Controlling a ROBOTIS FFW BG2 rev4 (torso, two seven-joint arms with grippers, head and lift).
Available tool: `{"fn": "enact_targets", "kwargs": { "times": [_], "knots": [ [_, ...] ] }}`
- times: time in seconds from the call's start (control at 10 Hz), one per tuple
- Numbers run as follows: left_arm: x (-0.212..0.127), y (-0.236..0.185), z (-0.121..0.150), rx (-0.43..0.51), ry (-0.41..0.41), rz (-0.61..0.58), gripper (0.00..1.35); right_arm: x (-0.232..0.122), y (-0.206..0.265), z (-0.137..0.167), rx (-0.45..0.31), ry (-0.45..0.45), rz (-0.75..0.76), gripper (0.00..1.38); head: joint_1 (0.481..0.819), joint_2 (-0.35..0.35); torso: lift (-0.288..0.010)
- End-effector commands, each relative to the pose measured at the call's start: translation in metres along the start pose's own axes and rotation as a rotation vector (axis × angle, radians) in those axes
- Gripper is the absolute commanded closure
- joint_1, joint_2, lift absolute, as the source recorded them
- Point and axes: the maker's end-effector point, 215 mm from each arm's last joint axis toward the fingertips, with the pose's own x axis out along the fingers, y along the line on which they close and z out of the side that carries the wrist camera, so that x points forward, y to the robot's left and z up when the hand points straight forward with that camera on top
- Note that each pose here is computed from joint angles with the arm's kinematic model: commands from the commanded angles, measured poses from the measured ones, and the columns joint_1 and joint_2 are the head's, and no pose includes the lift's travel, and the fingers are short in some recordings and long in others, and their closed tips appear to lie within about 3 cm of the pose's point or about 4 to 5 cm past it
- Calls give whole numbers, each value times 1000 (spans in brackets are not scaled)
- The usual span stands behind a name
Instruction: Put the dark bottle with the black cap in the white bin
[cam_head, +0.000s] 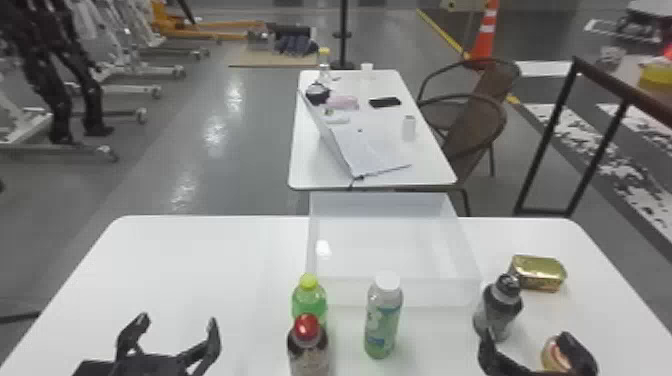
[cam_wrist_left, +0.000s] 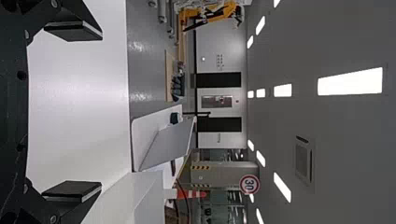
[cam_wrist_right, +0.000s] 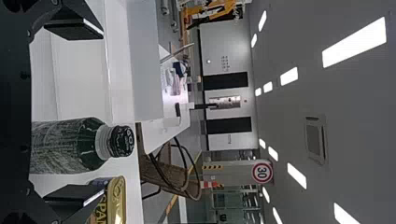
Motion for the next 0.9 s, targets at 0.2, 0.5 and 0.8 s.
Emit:
{"fn": "enact_targets", "kwargs": {
  "times": [0.2, 0.5, 0.8],
  "knots": [
    [0, 0, 0, -2, -2, 2, 167, 0, 0, 1, 2, -7, -5, 128, 549, 0, -100],
    [0, 0, 0, -2, 0, 2, 167, -1, -3, 1, 3, -11, -21, 128, 549, 0, -100],
    [0, -1, -1, -9, -1, 3, 167, -4, -24, -9, 23, -29, -98, 128, 549, 0, -100]
  ]
}}
